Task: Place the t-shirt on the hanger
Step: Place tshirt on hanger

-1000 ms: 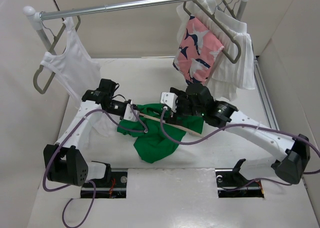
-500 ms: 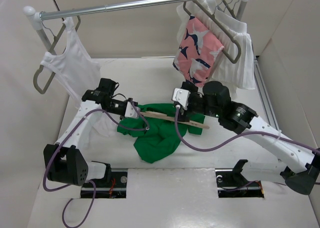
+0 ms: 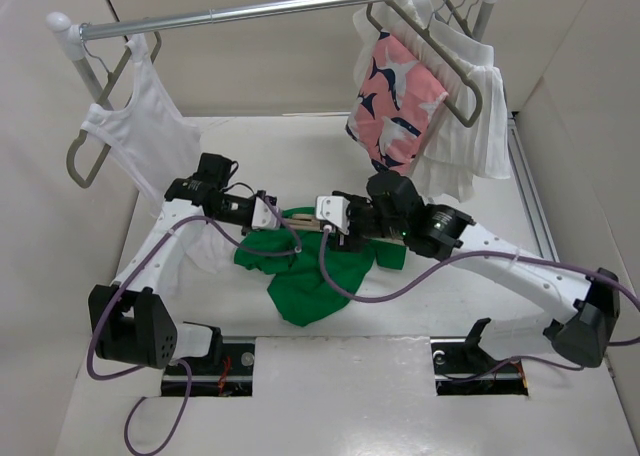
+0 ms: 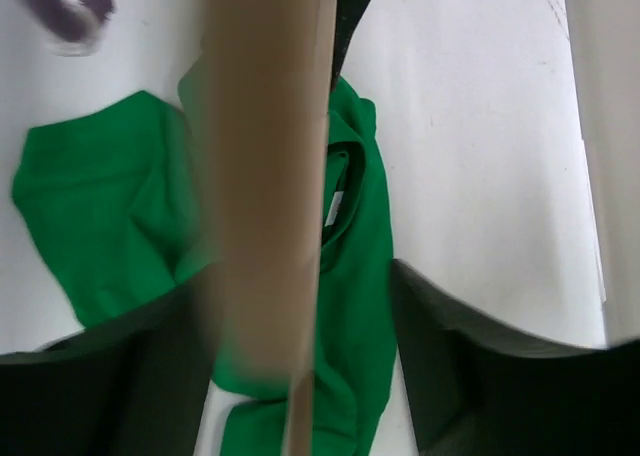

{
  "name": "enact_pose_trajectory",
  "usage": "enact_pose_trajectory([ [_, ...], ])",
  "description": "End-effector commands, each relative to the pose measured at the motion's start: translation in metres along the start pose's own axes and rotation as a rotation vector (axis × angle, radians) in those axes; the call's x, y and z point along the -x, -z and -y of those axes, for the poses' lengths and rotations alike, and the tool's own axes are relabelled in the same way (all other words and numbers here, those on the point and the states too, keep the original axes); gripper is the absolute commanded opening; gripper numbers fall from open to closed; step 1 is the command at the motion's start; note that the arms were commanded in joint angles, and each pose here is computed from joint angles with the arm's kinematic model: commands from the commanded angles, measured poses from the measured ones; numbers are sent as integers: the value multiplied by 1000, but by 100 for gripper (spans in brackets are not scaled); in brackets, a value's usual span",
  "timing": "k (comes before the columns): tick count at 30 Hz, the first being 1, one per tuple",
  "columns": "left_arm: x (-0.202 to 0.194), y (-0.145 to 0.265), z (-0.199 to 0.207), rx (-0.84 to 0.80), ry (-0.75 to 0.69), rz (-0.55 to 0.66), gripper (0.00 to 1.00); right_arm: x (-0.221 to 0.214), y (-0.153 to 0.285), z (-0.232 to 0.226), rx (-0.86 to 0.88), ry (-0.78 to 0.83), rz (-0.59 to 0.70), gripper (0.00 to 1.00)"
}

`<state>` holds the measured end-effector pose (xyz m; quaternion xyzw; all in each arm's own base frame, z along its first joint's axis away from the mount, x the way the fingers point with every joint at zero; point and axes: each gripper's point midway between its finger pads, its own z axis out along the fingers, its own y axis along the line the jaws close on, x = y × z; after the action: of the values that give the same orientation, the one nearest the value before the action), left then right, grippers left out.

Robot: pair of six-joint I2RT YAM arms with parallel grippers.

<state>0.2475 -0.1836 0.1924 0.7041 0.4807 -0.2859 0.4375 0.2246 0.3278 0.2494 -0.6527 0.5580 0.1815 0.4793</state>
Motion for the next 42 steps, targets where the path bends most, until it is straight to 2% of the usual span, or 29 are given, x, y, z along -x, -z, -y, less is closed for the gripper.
enact_pose_trajectory([
  [1,22,4,3,-13,-43,57,0,24,-12,22,-63,20,73,61],
  [2,24,6,5,-14,-42,57,0,26,-15,22,-57,24,88,42],
  [4,26,5,7,-19,-42,68,0,20,-24,16,-27,18,83,25],
  [5,28,5,7,-20,-41,79,0,22,-24,18,-34,22,93,8],
  [6,28,5,9,-24,-32,79,0,23,-24,18,-34,22,93,0],
  [8,32,4,11,-30,-8,100,0,22,-18,20,-59,13,87,0],
  [9,34,6,11,-21,28,100,10,16,-14,25,-80,-2,75,0],
  [10,37,5,10,-16,56,114,46,11,-6,30,-112,-30,66,0],
  [12,46,6,5,3,71,146,76,-4,2,35,-136,-58,36,0],
  [13,48,6,5,3,109,159,100,-19,10,39,-156,-97,6,0],
  [14,56,9,-2,30,84,175,100,-32,11,39,-163,-127,-28,0],
  [16,58,12,-11,76,155,186,100,-60,25,41,-199,-178,-108,0],
  [17,60,13,-13,101,333,190,100,-68,30,41,-211,-198,-130,0],
  [18,64,23,-40,232,258,161,100,-74,36,41,-225,-207,-150,0],
  [21,43,27,-47,384,247,51,100,-86,59,42,-290,-225,-207,0],
  [22,25,24,-48,418,181,-68,100,-87,64,44,-310,-224,-219,0],
  [24,1,14,-36,380,169,-192,100,-90,75,44,-330,-243,-223,0],
  [25,-20,7,-24,332,208,-271,100,-92,76,41,-321,-247,-234,0],
  [32,-95,-11,-15,251,314,-481,100,-88,82,40,-320,-248,-213,0],
  [36,-108,-17,-15,185,277,-513,96,-80,79,37,-288,-246,-177,0],
  [38,-108,-18,-14,157,256,-498,92,-76,80,36,-281,-243,-161,0],
  [40,-107,-23,-4,107,271,-475,79,-72,82,35,-277,-239,-145,0],
  [42,-108,-25,8,62,297,-471,62,-71,83,35,-282,-236,-138,0],
])
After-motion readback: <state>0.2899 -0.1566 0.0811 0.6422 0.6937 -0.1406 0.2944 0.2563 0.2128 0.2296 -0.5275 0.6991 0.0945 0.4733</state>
